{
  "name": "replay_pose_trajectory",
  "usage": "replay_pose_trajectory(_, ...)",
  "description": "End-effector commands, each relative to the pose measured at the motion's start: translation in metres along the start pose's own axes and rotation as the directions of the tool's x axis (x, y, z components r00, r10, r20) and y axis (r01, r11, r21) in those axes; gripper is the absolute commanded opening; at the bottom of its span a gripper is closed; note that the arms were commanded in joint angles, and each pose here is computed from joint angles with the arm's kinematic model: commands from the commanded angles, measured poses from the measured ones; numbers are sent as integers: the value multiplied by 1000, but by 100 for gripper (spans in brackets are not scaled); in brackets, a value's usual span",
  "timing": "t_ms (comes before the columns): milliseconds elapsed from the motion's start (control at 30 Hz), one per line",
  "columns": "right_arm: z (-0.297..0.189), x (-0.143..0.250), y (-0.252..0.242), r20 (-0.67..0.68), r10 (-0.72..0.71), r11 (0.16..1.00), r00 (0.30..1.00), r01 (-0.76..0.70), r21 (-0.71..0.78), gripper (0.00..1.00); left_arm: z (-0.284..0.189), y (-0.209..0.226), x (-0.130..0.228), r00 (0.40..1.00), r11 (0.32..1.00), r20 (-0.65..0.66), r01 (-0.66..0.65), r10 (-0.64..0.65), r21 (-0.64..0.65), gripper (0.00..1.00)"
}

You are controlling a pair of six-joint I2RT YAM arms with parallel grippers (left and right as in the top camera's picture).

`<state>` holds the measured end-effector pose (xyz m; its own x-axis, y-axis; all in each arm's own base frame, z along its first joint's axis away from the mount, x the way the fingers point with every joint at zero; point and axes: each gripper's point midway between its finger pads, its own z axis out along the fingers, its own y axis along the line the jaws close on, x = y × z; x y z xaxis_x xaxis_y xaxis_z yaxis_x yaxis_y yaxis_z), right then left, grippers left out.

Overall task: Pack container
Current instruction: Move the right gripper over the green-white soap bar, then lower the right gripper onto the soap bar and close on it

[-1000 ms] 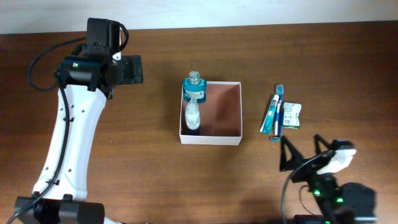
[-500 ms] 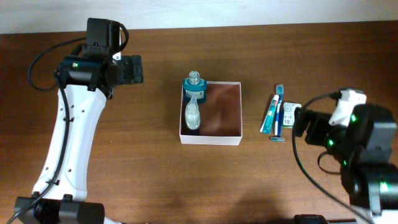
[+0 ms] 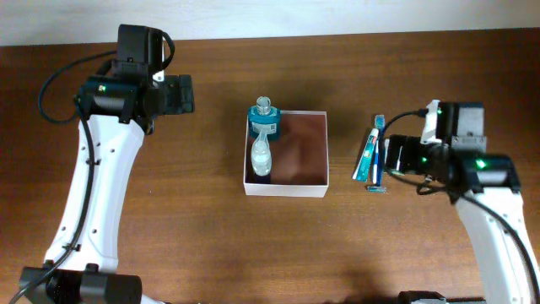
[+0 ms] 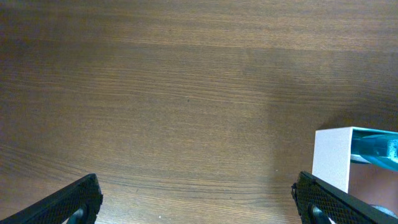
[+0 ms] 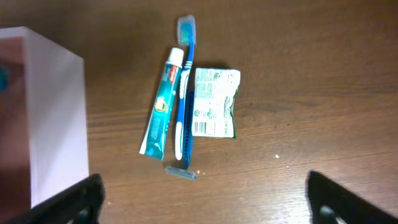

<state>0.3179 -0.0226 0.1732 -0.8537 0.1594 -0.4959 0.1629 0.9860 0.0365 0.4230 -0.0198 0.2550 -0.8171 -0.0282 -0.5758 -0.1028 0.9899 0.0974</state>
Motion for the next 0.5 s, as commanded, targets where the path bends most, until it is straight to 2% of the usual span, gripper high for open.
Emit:
replay_pose_trajectory(0, 22, -4, -6, -42, -3, 999, 999, 4, 35, 86, -8, 2, -4, 1000, 1000, 22, 19, -19, 4, 99)
replay_pose_trajectory(133, 51, 0, -6, -102, -3, 999, 995, 7, 40, 75, -8, 2, -4, 1000, 1000, 22, 19, -19, 4, 99)
replay_pose_trajectory(267, 77, 6, -6, -152, -3, 999, 988, 10, 45, 74, -8, 2, -4, 1000, 1000, 22, 19, -19, 4, 99)
replay_pose_trajectory(400, 101, 8, -8, -179, -3, 998, 984, 14, 58, 65, -8, 2, -4, 1000, 1000, 22, 19, -19, 4, 99)
replay_pose_trajectory(467, 109, 6, -9, -178, -3, 998, 984, 15, 66, 65, -8, 2, -4, 1000, 1000, 22, 19, -19, 4, 99)
